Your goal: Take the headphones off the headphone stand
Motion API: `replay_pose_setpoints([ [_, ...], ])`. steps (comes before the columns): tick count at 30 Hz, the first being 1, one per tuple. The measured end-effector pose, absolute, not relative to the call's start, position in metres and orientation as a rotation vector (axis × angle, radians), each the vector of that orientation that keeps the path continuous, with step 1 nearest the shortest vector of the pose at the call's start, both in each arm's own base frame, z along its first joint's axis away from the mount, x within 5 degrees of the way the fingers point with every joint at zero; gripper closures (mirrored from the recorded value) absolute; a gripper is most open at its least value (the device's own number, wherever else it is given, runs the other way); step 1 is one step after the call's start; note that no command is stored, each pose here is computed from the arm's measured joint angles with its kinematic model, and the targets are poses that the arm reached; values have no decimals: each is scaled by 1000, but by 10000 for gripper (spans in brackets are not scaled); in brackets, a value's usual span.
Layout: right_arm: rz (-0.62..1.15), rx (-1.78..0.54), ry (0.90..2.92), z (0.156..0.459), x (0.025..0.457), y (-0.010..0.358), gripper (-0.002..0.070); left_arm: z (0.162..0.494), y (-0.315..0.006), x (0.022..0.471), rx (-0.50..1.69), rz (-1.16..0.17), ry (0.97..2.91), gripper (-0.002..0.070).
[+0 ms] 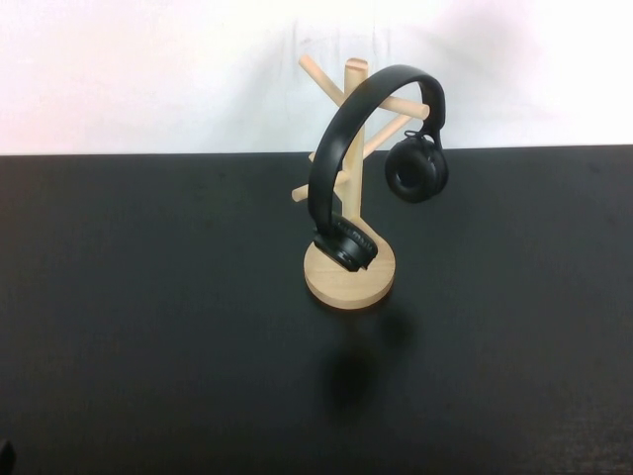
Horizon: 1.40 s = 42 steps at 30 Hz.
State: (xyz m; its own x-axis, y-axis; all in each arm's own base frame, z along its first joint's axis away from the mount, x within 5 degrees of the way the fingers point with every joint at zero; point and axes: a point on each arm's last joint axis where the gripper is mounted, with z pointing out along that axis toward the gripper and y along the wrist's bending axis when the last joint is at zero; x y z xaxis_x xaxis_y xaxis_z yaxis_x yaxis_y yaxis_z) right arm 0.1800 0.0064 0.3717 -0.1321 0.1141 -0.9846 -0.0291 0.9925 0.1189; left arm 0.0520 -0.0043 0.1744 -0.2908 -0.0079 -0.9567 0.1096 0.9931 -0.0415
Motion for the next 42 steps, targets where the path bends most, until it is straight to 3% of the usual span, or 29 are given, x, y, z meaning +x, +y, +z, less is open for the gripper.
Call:
replay_pose_setpoints([
  [6,84,-121,1853,335,225,27,684,174,-4,52,74,-115,1863,673],
  [13,36,-523,1745,305,258,88,660,174,-4,52,74,-115,1863,673],
  [17,48,-563,1628,299,270,112,543,174,-4,52,74,-115,1863,673],
  [22,78,-641,1626,299,288,141,332,174,-4,52,74,-115,1863,673],
  [24,87,-660,1633,304,295,149,296,174,-4,52,74,-115,1863,673],
  [30,100,-683,1658,313,317,164,272,174,-4,52,74,-115,1863,673],
  [42,77,-743,1716,288,331,172,269,174,-4,52,74,-114,1863,673],
])
